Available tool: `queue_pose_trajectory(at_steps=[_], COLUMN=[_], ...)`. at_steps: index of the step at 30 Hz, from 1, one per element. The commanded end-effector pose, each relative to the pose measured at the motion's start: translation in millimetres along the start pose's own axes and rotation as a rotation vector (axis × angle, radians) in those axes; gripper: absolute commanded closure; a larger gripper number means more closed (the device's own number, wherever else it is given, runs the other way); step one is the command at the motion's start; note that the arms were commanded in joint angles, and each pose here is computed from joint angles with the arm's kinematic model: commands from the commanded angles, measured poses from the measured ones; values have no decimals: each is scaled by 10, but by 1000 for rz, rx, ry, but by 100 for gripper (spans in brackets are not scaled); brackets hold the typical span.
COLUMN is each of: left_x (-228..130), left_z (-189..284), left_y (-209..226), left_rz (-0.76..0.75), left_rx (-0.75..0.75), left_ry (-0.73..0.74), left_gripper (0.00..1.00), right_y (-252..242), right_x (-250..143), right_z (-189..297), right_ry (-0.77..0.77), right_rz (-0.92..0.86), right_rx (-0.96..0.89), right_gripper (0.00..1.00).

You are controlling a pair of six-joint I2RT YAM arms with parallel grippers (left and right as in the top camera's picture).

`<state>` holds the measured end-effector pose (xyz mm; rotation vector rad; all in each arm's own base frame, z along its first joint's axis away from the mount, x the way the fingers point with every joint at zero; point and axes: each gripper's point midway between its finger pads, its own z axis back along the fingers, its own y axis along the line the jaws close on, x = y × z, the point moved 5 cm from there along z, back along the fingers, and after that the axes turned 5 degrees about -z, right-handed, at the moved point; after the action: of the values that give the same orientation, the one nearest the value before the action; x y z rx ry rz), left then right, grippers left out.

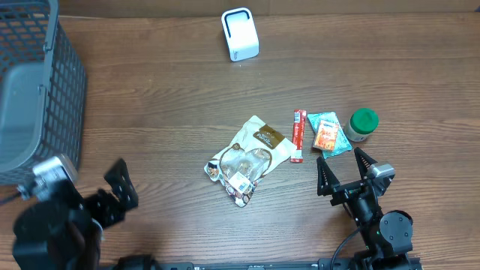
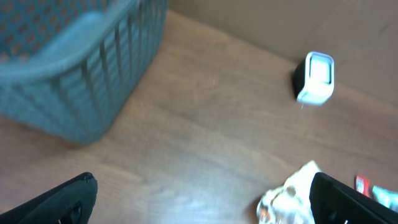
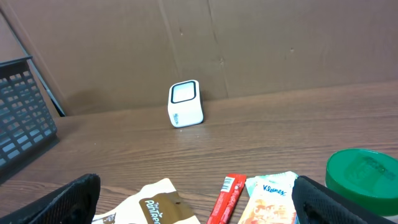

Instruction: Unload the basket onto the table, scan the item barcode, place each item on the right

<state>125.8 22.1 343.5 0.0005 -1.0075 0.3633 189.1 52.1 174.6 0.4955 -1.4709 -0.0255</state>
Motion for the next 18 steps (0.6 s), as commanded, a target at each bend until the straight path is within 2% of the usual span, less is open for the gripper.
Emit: queue_pose_trajectory(at_steps=[1,5,14,18], left_x=[-164,-94,236,178], left_z=[4,-18,203,220], left_y=[22,-21,-152,-164], left_rz=[-22,2,43,60], left_rx=[-37,-113,-322,-386], left_ry=[-74,-301,-918,-1066], left_gripper=[0,0,0,0], right_y=[-29,-29,-29,-29], right_x=[-16,-16,-16,-16], right_z=[-2,-2,-2,-2], right_ry=[-7,-7,-7,-7], right_rz=[8,8,8,8], right_rx=[-14,-14,-14,-14], right_gripper=[0,0,0,0])
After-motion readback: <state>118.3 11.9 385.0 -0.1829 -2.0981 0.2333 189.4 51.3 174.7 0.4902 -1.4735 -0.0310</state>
